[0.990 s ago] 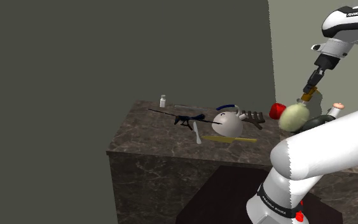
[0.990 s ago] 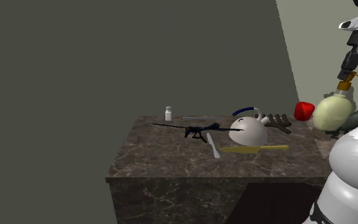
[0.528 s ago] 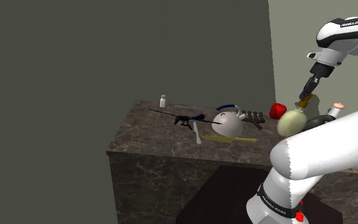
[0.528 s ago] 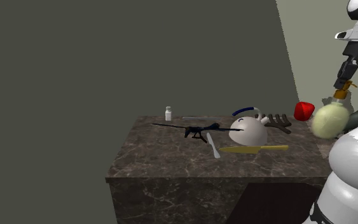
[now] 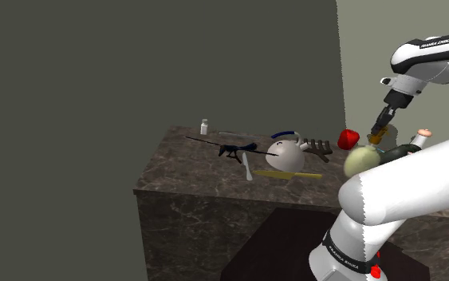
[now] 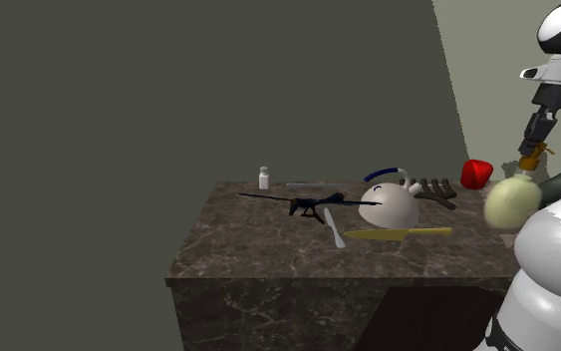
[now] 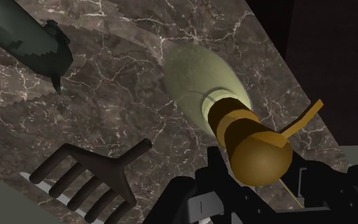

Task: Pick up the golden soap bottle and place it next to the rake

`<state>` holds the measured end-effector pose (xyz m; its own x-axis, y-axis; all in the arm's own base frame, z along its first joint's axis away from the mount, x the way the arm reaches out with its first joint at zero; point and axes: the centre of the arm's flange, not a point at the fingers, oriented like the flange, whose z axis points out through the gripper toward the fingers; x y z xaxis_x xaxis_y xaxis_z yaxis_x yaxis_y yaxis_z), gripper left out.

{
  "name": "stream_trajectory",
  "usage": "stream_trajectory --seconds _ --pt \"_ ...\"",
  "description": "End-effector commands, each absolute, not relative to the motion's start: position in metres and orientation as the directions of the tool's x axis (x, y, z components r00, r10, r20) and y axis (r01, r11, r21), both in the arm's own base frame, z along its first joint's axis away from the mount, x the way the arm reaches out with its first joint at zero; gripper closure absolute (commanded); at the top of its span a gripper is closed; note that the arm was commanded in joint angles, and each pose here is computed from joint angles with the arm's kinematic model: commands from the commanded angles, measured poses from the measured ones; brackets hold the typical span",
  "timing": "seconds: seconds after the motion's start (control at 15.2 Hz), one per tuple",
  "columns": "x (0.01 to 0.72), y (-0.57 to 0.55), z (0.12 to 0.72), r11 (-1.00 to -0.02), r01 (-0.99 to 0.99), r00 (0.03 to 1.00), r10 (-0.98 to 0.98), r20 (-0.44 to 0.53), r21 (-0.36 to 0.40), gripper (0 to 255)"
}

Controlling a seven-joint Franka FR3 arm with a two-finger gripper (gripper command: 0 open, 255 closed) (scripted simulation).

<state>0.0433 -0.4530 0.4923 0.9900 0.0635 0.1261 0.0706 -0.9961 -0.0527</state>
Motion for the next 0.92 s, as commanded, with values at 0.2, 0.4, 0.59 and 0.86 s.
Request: stream_trajectory --seconds 0.2,0.4,0.59,0.86 --pt "0.044 -0.454 0.465 -0.996 0.071 0.99 0.063 0.126 -0.052 255" --pt "0.044 -0.454 0.446 -0.996 0.071 0.99 0.063 0.126 -0.052 255" --pt "0.044 -0.454 0.446 -0.996 0.071 0.99 0.063 0.126 -0.052 255" --pt "0.044 -0.454 0.446 -0.996 0.071 0.99 0.063 0.126 -0.052 255"
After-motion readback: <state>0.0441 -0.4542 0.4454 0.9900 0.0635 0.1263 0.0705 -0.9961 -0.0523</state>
